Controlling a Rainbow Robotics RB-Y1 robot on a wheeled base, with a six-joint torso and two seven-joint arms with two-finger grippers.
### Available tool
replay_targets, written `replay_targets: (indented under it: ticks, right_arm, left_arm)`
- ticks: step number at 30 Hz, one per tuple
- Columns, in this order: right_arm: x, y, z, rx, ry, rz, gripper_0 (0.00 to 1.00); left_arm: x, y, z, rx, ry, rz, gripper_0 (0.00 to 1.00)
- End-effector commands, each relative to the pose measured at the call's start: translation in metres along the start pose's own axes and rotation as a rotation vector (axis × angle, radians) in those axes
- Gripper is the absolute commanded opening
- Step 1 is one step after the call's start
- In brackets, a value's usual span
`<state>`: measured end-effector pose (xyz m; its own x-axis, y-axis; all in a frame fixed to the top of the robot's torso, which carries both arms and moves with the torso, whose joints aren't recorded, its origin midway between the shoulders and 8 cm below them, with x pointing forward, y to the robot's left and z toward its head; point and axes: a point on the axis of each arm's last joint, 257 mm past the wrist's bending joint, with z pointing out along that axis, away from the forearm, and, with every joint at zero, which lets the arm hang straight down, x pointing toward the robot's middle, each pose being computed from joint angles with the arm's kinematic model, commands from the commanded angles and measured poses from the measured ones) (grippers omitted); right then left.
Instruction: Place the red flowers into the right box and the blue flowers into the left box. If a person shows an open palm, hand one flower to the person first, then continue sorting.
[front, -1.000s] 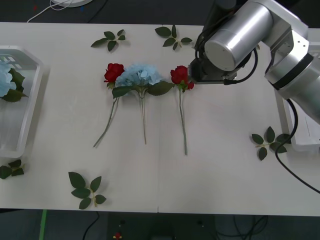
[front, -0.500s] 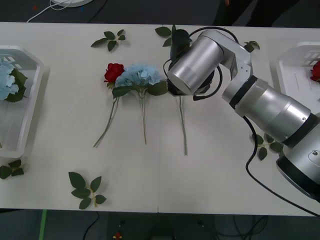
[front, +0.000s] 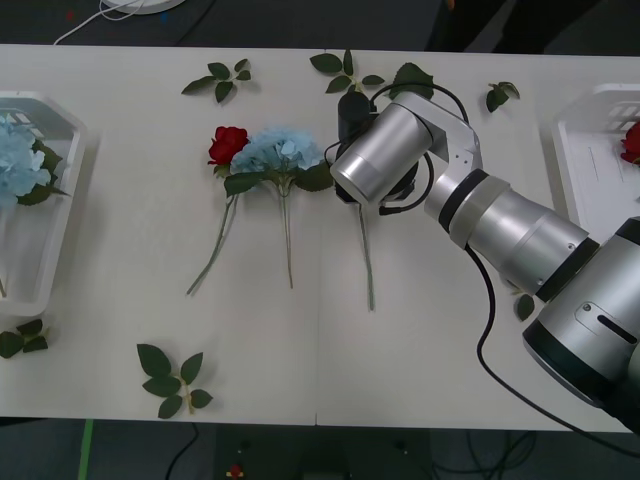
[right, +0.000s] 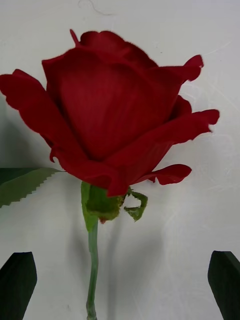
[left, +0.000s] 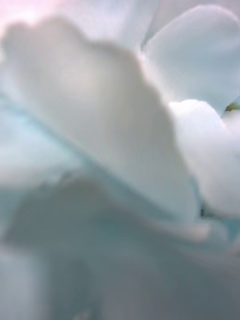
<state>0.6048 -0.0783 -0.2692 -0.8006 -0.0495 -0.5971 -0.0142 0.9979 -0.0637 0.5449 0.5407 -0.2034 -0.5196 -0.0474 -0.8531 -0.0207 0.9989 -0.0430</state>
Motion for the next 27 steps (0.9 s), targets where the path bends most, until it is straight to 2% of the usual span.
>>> replay_targets:
  ticks: [1,5,20,21,22,23,25,27]
  right_arm:
    - [-0.019,0.031,-0.015,-0.029,-0.06,-0.023,1.0]
    - [-0.016,0.036,-0.007,-0.041,-0.068,-0.016,1.0]
    - [-0.014,0.043,0.009,-0.065,-0.093,-0.011,1.0]
    - [-0.015,0.043,0.009,-0.065,-0.094,-0.011,0.87]
    - [-0.013,0.044,0.01,-0.066,-0.094,-0.016,0.55]
    - [-0.013,0.045,0.01,-0.067,-0.096,-0.019,0.34]
    - [-0.013,0.046,0.01,-0.069,-0.098,-0.017,0.0]
    - [-0.014,0.045,0.01,-0.068,-0.099,-0.014,0.0]
  left_arm:
    - [-0.024,0.015,-0.019,-0.005,-0.064,-0.072,1.0]
    - [-0.037,0.018,-0.038,0.028,-0.053,-0.074,1.0]
    - [-0.042,-0.011,-0.075,0.229,-0.026,-0.178,1.0]
    - [-0.042,-0.014,-0.076,0.243,-0.025,-0.183,1.0]
    - [-0.043,-0.018,-0.077,0.263,-0.03,-0.194,1.0]
    - [-0.043,-0.02,-0.079,0.272,-0.031,-0.197,1.0]
    - [-0.045,-0.024,-0.081,0.29,-0.035,-0.205,1.0]
    - [-0.046,-0.027,-0.082,0.306,-0.038,-0.211,1.0]
